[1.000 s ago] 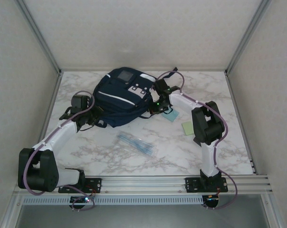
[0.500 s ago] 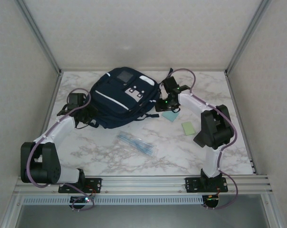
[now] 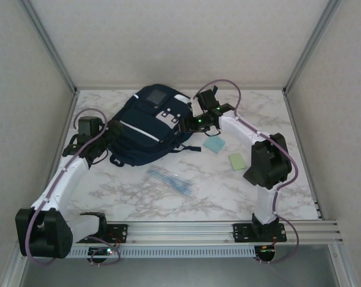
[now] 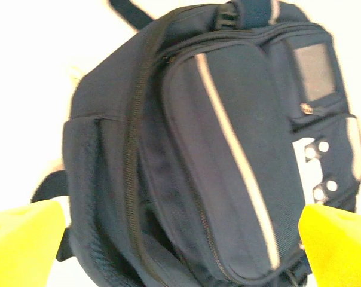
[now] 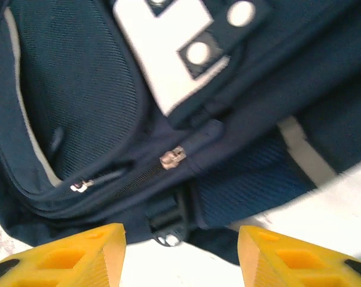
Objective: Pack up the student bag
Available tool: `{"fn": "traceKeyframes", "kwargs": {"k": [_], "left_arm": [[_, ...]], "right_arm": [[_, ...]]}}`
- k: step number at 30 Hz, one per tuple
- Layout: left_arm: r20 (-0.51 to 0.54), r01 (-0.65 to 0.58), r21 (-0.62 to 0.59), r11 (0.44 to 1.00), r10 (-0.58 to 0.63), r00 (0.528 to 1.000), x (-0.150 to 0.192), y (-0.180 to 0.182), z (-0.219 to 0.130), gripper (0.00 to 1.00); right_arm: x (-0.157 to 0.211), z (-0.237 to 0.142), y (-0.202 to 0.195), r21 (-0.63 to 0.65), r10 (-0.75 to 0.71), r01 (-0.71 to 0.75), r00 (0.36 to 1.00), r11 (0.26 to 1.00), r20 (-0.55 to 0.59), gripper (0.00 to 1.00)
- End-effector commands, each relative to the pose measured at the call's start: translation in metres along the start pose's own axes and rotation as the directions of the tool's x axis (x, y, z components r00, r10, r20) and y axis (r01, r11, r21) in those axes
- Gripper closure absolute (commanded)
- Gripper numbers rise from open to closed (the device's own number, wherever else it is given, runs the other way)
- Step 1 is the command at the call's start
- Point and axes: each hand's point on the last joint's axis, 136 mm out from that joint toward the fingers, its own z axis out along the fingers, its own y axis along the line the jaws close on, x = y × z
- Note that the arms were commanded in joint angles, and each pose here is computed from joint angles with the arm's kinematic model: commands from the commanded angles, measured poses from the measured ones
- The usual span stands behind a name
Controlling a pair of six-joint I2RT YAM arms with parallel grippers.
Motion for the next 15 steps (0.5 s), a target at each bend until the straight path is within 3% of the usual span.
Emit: {"fn": "traceKeyframes", "kwargs": {"k": [1, 5, 8, 11, 15], "left_arm": [[-0.030, 0.000, 0.052, 0.999, 0.002, 1.000, 0.015, -0.017, 0.004, 0.01], [-0.096, -0.025, 0.092, 0.995, 0.033, 0.995, 0.040, -0.039, 0.025, 0.01], [-0.132, -0.033, 0.079, 0.996, 0.043, 0.990, 0.057, -0.044, 0.044, 0.02], [-0.136, -0.034, 0.019, 0.999, 0.036, 0.990, 0.068, -0.029, 0.063, 0.03], [-0.155, -0.063, -0.080, 0.995, 0.050, 0.987, 0.080, 0.002, 0.085, 0.03]], "right_arm": [[-0.009, 0.023, 0.016, -0.071, 0.009, -0.010, 1.000, 0.997, -0.014, 0.47], [-0.021, 0.041, 0.015, -0.069, 0.015, -0.015, 1.000, 0.997, 0.005, 0.47], [-0.036, 0.051, -0.005, 0.043, 0.041, -0.043, 0.998, 0.998, 0.040, 0.46], [-0.043, 0.065, -0.022, 0.116, 0.045, -0.050, 0.998, 0.992, 0.050, 0.46], [-0.032, 0.088, -0.027, 0.100, 0.066, -0.066, 0.998, 0.993, 0.002, 0.44]]}}
